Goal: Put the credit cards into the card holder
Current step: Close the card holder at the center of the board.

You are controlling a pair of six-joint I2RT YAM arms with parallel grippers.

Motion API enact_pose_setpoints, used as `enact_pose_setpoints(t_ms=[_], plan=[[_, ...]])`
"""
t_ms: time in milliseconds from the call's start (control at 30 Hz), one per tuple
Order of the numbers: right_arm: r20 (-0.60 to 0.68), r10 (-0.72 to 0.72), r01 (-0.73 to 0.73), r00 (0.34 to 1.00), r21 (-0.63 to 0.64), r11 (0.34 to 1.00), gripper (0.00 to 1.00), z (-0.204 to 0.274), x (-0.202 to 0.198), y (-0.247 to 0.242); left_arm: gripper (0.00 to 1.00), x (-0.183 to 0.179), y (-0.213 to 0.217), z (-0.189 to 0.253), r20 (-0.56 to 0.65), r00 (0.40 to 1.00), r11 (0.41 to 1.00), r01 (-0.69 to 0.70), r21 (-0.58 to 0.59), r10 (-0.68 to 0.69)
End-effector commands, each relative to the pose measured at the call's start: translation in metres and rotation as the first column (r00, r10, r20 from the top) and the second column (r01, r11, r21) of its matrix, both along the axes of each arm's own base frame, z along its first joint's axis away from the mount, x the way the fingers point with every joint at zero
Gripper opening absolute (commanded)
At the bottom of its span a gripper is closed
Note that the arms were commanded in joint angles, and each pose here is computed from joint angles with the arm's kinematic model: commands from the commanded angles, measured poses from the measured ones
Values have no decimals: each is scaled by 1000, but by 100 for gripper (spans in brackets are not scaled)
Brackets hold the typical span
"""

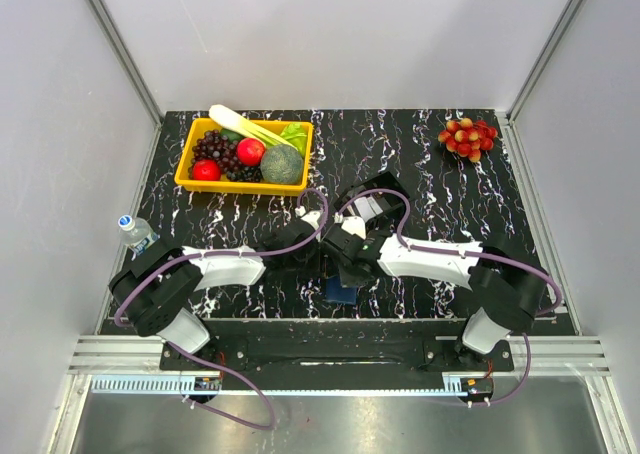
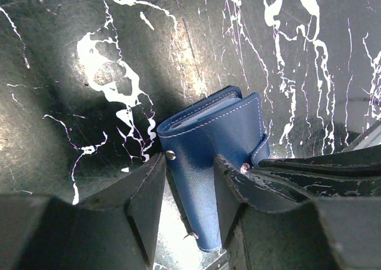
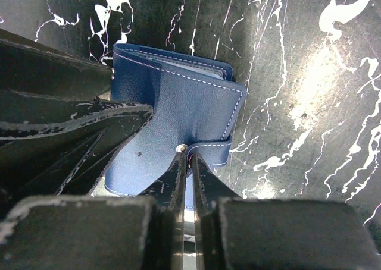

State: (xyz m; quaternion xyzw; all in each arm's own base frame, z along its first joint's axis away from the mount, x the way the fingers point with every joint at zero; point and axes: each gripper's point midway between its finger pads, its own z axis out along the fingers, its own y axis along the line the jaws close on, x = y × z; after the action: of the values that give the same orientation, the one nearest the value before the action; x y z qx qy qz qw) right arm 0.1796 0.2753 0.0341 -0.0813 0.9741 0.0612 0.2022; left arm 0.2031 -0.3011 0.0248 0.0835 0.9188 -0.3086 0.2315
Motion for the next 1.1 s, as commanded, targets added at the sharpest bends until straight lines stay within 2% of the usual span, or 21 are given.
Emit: enact_pose_setpoints(t_ms=[0,67,500,733,1067], plan=[[19,-26,25,999,60,998,5,11,6,5,42,-2,0,-2,-8,1000,1000,1,12,-1],[19,-32,31,999,56,998,0,10,6,4,41,-2,0,-3,-9,1000,1000,1,13,-1],[4,11,-11,1000,99,995,0,8,8,21,39,-3,-1,-2,-8,1000,1000,5,2,-5],[-30,-9,11,999,47,999,0,-7,6,11,38,-3,-1,-2,-8,1000,1000,4,1,-4],[-101,76,-76,992,9,997,0,-19,-3,12,38,-2,-2,-2,-10,1000,1000,3,1,-3]])
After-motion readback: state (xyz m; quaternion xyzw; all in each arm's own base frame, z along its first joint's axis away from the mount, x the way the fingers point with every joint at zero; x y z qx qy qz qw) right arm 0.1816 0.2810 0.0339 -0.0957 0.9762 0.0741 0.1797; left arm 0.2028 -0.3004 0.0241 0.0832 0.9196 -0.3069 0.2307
